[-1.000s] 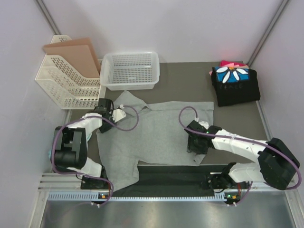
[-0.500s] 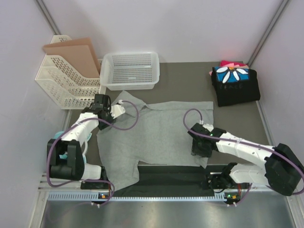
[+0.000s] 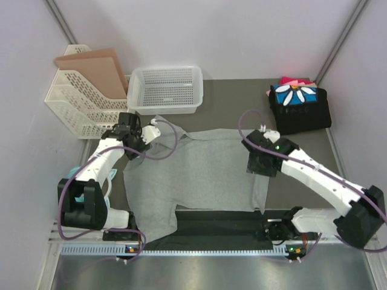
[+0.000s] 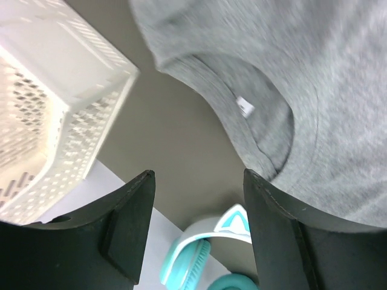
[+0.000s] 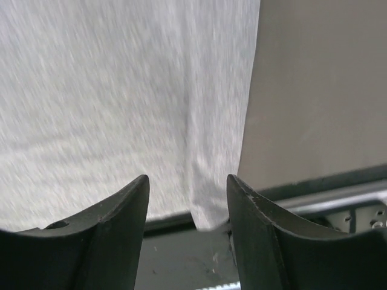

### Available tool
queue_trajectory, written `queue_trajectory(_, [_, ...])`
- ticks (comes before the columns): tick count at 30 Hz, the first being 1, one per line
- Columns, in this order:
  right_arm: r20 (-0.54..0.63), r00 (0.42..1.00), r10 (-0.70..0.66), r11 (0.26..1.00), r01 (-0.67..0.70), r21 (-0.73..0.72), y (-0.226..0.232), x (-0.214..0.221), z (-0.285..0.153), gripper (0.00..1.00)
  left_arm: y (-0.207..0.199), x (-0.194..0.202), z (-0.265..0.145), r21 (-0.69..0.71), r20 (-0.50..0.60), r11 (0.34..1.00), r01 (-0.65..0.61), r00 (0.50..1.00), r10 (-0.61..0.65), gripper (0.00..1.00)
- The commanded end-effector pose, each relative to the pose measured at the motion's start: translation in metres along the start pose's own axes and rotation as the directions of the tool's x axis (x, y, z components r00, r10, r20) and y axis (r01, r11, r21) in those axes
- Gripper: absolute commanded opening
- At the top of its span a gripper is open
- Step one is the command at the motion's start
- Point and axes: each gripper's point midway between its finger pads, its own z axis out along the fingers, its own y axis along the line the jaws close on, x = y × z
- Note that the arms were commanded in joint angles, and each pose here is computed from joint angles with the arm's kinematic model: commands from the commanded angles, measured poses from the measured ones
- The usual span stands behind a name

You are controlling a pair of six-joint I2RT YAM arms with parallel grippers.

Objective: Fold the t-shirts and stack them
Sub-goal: Grap the side of the flattened tshirt furthest away from the robot with both arms

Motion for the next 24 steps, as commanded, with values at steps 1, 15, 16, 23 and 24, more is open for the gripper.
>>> queue_trajectory(1, [0.096,0.995,0.015,0.999,-0.02,0.05,0.006,-0.077,0.029,0.53,0.02,-0.032,-0.026,-0.032,0.126,0.995,0.096,0.988,-0.091,0.65])
queue_trajectory(15, [0.029,0.982,0.185,0.975,-0.187,0.121,-0.017,-0.171,0.131,0.49,0.022,-0.048,-0.011,0.003,0.163,0.992,0.127,0.979,-0.126,0.65])
queue_trajectory(16, [0.031,0.981,0.19,0.975,-0.192,0.115,-0.015,-0.175,0.133,0.49,0.022,-0.05,-0.01,0.007,0.165,0.992,0.128,0.978,-0.128,0.65])
queue_trajectory(23, [0.006,0.981,0.195,0.973,-0.195,0.127,-0.01,-0.184,0.158,0.48,0.014,-0.066,-0.002,0.026,0.177,0.994,0.109,0.978,-0.112,0.65])
queue_trajectory(24, [-0.002,0.981,0.195,0.972,-0.193,0.135,-0.011,-0.184,0.163,0.48,0.013,-0.066,0.001,0.023,0.168,0.994,0.103,0.98,-0.106,0.65])
